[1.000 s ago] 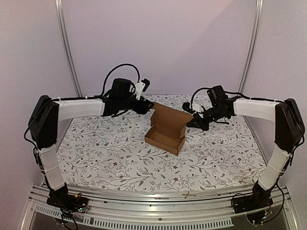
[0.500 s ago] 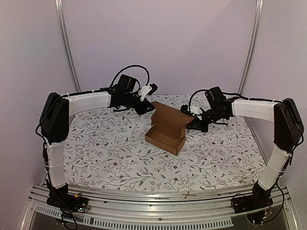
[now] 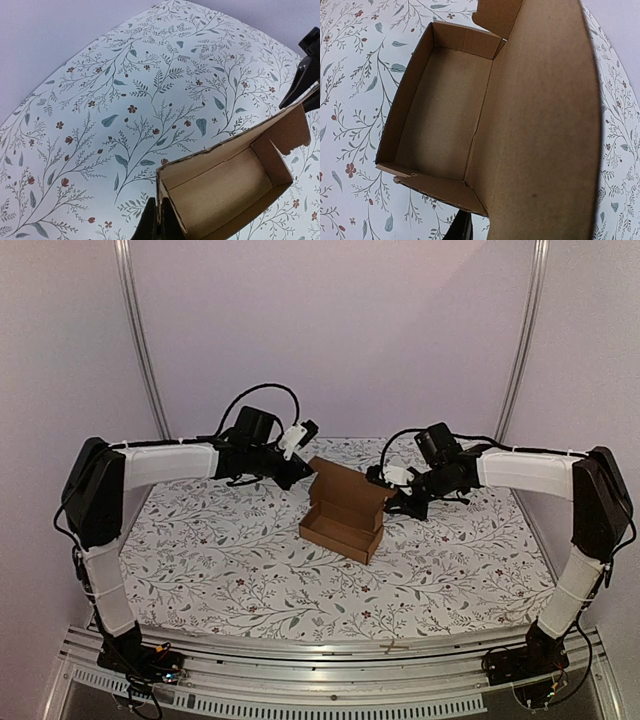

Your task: Fold the paper box

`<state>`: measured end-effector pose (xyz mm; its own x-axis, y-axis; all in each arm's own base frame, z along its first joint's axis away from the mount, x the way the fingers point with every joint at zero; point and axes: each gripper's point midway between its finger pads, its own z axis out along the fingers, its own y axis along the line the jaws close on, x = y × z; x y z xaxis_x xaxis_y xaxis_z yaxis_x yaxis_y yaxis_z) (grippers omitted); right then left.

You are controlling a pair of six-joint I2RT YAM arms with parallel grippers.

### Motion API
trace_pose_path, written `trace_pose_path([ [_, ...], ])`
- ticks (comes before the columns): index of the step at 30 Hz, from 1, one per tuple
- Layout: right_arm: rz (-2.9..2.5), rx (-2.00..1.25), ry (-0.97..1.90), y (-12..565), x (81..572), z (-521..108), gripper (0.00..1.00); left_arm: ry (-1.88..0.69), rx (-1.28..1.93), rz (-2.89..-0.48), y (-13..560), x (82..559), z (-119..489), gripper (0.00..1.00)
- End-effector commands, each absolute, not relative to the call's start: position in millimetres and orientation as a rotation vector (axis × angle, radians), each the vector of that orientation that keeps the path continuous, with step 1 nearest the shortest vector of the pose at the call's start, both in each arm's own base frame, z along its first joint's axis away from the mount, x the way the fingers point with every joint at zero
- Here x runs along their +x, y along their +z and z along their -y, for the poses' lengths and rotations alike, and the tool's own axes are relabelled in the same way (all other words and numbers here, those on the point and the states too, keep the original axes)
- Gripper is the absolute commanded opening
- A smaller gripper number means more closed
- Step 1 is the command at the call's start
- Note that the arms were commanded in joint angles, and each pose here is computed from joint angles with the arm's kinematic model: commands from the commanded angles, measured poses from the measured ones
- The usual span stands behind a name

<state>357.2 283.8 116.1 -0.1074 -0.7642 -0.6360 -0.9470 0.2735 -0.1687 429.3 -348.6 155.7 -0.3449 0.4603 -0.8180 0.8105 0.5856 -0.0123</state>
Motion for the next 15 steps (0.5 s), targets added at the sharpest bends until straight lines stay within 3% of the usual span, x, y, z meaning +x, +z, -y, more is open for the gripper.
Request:
trace_pose_path([
  [1,-1.921,-1.532,0.309,124,354,-284,0.15,-0.552,0.931,-1.969,164,412,359,0.00],
  [15,-1.979,-1.514,0.339,120,340,-293,0.18,-0.577,0.732,-2.034,156,390,358,0.00],
])
